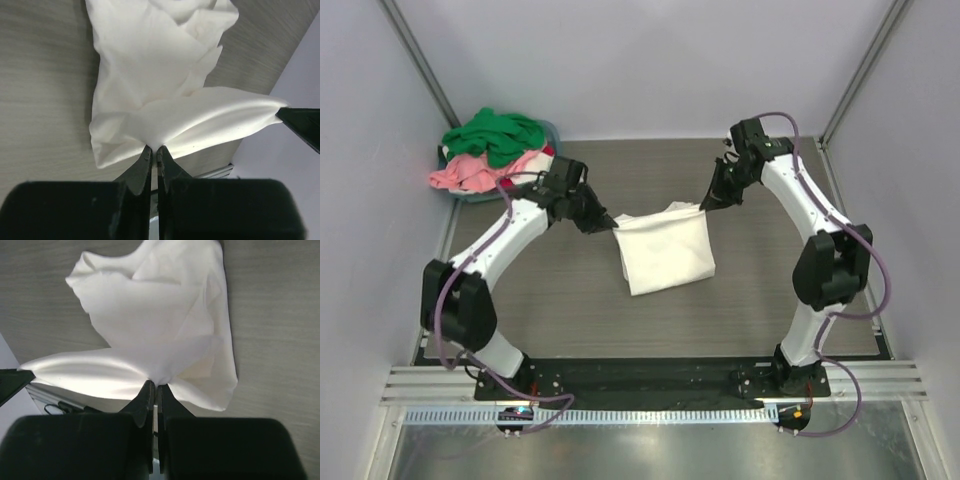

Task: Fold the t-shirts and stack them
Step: Fold the tshirt

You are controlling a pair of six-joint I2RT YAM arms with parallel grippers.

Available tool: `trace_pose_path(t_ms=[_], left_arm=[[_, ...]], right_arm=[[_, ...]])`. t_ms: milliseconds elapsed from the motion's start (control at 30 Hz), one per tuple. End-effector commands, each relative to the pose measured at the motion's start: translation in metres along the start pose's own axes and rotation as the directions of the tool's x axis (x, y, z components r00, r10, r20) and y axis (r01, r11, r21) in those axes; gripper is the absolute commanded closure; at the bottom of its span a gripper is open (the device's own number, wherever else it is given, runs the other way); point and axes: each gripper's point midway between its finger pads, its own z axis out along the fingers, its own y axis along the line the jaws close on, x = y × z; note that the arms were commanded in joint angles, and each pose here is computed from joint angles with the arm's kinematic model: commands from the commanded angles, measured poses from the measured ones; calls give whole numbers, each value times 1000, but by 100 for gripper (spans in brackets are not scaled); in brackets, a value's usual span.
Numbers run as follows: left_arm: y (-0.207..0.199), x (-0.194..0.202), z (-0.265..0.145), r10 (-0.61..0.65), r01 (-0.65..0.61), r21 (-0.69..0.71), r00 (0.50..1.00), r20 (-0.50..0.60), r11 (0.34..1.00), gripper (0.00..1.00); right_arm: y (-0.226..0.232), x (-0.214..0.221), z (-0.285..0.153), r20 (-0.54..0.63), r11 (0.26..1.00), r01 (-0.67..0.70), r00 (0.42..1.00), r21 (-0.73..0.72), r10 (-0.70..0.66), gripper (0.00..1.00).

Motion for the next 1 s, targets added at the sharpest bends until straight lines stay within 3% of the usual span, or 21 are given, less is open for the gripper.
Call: trace_pose_path(t_ms=[0, 100, 133, 167, 200, 233, 267, 333, 400, 467, 500, 567, 600, 633, 767, 800, 867, 933, 967], left_arm=[[8, -37, 11, 36, -36, -8, 999, -18, 999, 97], [11, -57, 50, 8, -9, -18, 996, -88, 1000, 92], [24, -58, 77, -14, 6, -54, 991, -135, 999, 87], [13, -68, 82, -16, 10, -40, 988, -151, 999, 73], [17, -73, 90, -27, 19, -53, 985, -169, 998, 63], [16, -79, 97, -33, 24, -52, 983, -179, 998, 57], [20, -88, 107, -51, 37, -79, 981, -186, 996, 40], [18, -94, 103, -40, 22, -98, 981, -188, 995, 35], [9, -107, 88, -7, -7, -117, 993, -120, 993, 33], [6, -110, 74, 14, -23, -119, 997, -74, 993, 32], [6, -110, 59, 33, -37, -138, 999, -28, 990, 32], [9, -103, 47, 57, -57, -159, 998, -4, 986, 32], [1, -96, 35, 85, -82, -151, 996, 14, 985, 33], [10, -86, 37, 99, -95, -176, 995, 15, 980, 34], [-15, -26, 41, 188, -191, -109, 982, -34, 976, 46], [-21, -14, 43, 192, -195, -92, 980, -48, 976, 46], [-27, 21, 57, 213, -219, -55, 972, -103, 974, 49], [-37, 37, 75, 187, -187, 9, 975, -118, 982, 53], [-34, 59, 83, 182, -180, 30, 967, -177, 983, 54]], right_arm=[[-8, -55, 6, 124, 997, 30, 992, 66, -38, 99], [-12, -80, 35, 126, 995, 6, 992, 97, -18, 98], [-13, -85, 43, 120, 995, 0, 993, 99, -12, 86], [-11, -91, 53, 112, 996, 1, 994, 89, -11, 68], [-5, -105, 63, 124, 997, 11, 992, 72, -20, 36], [-3, -109, 66, 119, 998, 15, 993, 66, -23, 20], [5, -123, 58, 160, 998, 25, 987, 54, -33, 11], [11, -125, 47, 174, 999, 25, 984, 45, -33, 10], [15, -113, 41, 168, 999, 44, 985, 27, -48, 10], [31, -112, 11, 247, 995, 98, 965, -21, -90, 10], [16, -88, 26, 187, 997, 81, 979, -14, -77, 11], [36, -75, 6, 239, 983, 132, 966, -131, -97, 11], [19, -45, 27, 162, 986, 100, 984, -133, -78, 13], [28, -37, 27, 170, 973, 124, 981, -197, -91, 14], [27, 34, 47, 20, 944, 57, 998, -325, -53, 33], [37, 35, 48, 39, 920, 72, 997, -385, -62, 37], [55, 65, 48, -43, 874, 54, 995, -483, -86, 45], [55, 80, 57, -88, 871, 39, 992, -490, -94, 49], [53, 82, 61, -93, 874, 40, 991, -484, -96, 51]])
